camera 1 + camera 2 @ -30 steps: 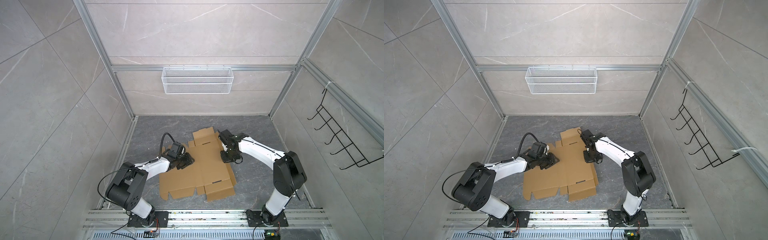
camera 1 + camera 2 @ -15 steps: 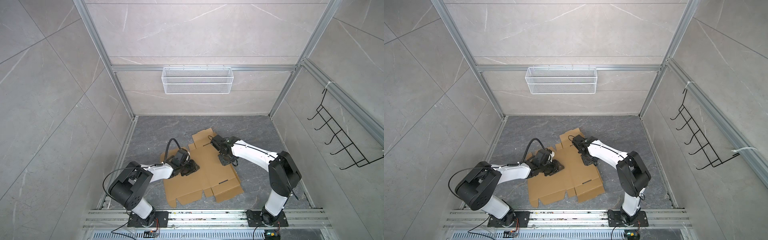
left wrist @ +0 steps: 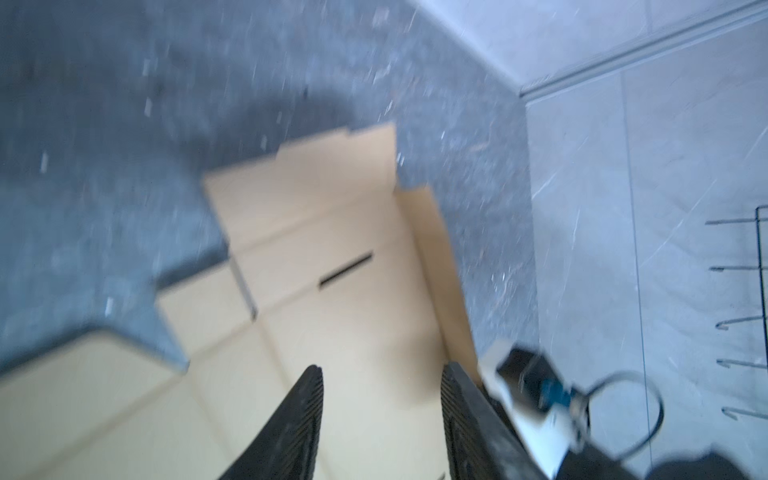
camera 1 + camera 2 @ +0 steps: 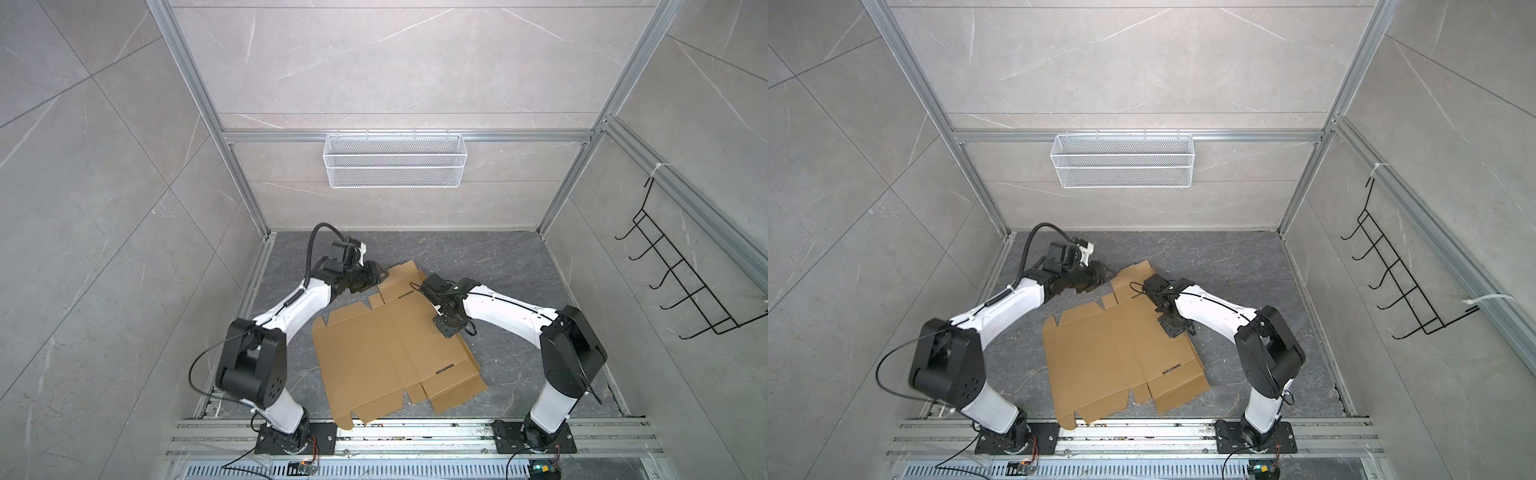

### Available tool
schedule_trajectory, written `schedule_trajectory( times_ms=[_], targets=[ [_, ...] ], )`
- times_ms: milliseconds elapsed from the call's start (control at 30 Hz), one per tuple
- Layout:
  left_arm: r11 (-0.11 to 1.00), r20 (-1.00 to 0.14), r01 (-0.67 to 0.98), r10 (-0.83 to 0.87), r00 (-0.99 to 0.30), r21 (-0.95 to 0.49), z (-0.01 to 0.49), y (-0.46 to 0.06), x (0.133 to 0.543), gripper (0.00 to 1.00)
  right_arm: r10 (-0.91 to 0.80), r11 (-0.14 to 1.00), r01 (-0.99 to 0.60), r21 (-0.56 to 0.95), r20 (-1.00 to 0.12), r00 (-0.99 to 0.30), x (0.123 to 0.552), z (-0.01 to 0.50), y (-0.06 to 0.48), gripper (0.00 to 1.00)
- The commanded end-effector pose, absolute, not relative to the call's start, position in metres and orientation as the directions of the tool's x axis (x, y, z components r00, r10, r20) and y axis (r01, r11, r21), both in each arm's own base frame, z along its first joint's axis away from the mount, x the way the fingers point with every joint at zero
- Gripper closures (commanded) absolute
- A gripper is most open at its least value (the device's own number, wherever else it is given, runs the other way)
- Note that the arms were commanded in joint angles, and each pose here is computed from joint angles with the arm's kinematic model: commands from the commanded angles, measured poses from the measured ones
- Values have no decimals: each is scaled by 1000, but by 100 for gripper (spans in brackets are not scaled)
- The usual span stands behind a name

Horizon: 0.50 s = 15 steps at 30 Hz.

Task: Assemble paper box
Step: First fold the bottom flaps of a flat cardboard box at the center of the table.

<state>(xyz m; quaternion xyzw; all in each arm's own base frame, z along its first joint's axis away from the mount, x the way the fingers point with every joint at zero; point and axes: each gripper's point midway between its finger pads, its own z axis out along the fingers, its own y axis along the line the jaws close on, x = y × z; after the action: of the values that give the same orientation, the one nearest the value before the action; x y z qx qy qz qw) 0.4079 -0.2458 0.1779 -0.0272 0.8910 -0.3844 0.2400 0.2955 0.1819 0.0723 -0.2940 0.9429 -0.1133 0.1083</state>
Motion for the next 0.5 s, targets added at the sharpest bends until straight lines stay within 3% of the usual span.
schedule_trajectory(
  times_ms=[0,467],
  targets=[
    [666,-344,160,-154,-926,-729,169,-274,420,50,-613,782,-562,-268,-172,-771,301,75,193,89],
    [617,-254,99,-168,-953,-781,142,-339,477,48,-628,778,-604,-172,-210,-749,301,57,214,90]
  ],
)
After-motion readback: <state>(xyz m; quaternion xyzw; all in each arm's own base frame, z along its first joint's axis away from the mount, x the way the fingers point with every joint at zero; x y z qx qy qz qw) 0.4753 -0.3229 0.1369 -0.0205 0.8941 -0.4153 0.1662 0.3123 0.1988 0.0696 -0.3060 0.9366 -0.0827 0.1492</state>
